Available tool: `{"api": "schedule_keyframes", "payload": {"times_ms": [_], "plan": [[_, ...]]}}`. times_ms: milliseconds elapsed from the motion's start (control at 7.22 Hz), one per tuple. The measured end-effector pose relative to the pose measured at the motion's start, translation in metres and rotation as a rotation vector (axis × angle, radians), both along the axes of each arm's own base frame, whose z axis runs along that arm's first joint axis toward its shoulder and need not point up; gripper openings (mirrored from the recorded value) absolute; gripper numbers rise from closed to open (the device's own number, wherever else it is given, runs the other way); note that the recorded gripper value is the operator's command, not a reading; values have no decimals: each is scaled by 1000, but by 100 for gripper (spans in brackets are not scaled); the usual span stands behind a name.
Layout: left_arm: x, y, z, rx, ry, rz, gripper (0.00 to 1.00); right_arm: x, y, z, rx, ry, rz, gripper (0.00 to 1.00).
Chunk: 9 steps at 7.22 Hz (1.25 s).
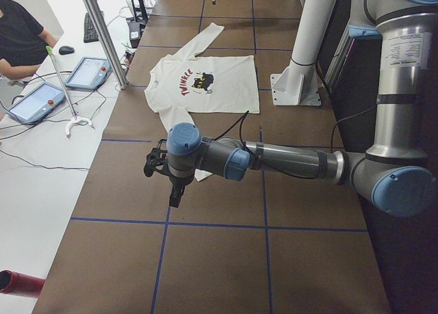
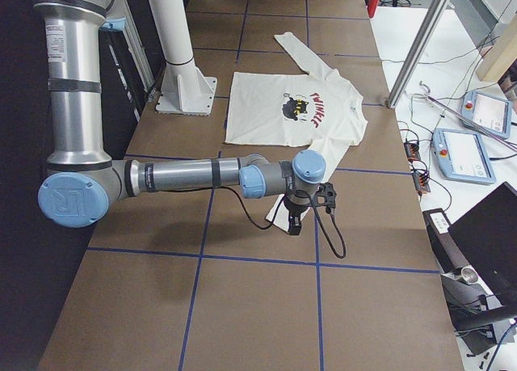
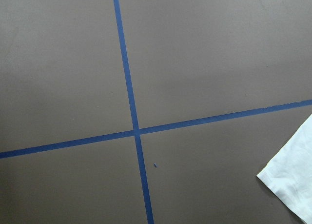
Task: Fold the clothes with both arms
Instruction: 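Move the right gripper to the sleeve cuff nearest it and grasp it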
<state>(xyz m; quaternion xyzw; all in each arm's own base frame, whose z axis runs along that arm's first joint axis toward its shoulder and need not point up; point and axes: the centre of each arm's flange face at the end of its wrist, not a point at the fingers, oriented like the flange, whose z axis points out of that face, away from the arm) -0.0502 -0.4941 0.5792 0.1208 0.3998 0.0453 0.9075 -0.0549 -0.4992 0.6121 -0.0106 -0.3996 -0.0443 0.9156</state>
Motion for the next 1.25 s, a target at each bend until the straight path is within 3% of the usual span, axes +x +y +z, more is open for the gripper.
{"api": "schedule_keyframes", "payload": {"times_ms": [277, 554, 693, 831, 1247], "plan": [[0, 0, 0, 1, 1, 0, 100, -45, -9, 35, 33, 22, -50, 100], [1, 0, 0, 1, 2, 0, 100, -80, -29, 69, 34, 16, -47, 95], [1, 0, 1, 0, 2, 1, 100, -91, -31, 74, 26, 14, -44, 16], [1, 0, 1, 0, 1, 1, 100, -97, -30, 78, 12, 14, -42, 0], [1, 0, 0, 0, 2, 1, 100, -99, -25, 77, -21, 3, -22, 0]]}}
